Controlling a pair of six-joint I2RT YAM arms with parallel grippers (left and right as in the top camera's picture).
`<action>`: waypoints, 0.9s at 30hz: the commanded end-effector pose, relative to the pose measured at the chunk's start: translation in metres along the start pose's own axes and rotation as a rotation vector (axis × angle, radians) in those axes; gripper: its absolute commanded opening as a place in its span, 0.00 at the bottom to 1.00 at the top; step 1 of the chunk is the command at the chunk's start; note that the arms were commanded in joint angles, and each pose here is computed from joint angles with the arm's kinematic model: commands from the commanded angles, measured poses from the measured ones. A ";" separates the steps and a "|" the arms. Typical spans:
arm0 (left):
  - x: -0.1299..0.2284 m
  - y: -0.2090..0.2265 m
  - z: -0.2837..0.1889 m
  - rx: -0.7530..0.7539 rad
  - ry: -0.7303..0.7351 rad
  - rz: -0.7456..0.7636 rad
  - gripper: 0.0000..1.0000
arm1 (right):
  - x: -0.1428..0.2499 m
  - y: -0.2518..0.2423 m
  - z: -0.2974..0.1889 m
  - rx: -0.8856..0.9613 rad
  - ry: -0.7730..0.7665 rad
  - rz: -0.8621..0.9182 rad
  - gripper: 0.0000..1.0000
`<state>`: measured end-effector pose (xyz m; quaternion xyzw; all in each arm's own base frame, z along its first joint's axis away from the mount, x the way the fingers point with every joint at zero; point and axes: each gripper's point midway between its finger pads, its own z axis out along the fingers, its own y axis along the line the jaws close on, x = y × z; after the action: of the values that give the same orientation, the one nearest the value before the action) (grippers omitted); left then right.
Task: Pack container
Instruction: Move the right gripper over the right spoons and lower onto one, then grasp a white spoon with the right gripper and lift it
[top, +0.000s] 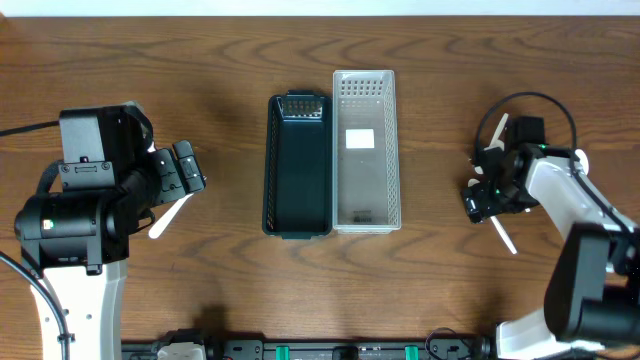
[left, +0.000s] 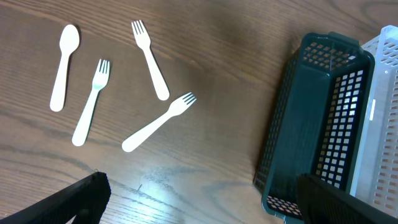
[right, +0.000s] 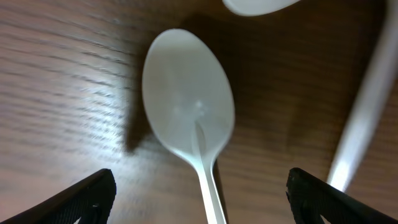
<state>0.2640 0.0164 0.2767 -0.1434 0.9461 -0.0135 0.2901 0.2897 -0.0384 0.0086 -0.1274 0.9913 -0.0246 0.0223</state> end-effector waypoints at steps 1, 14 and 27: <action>-0.003 0.003 -0.002 -0.012 -0.011 -0.017 0.98 | -0.001 -0.002 0.012 -0.003 0.032 -0.021 0.90; -0.003 0.003 -0.002 -0.012 -0.012 -0.016 0.98 | 0.009 -0.008 0.030 0.036 0.109 0.013 0.44; -0.003 0.003 -0.002 -0.012 -0.012 -0.016 0.98 | 0.003 -0.011 0.028 0.046 0.090 0.109 0.01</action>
<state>0.2643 0.0165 0.2768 -0.1441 0.9458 -0.0136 0.2907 0.2964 -0.0460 -0.0059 -0.0977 0.9944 -0.0412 0.0044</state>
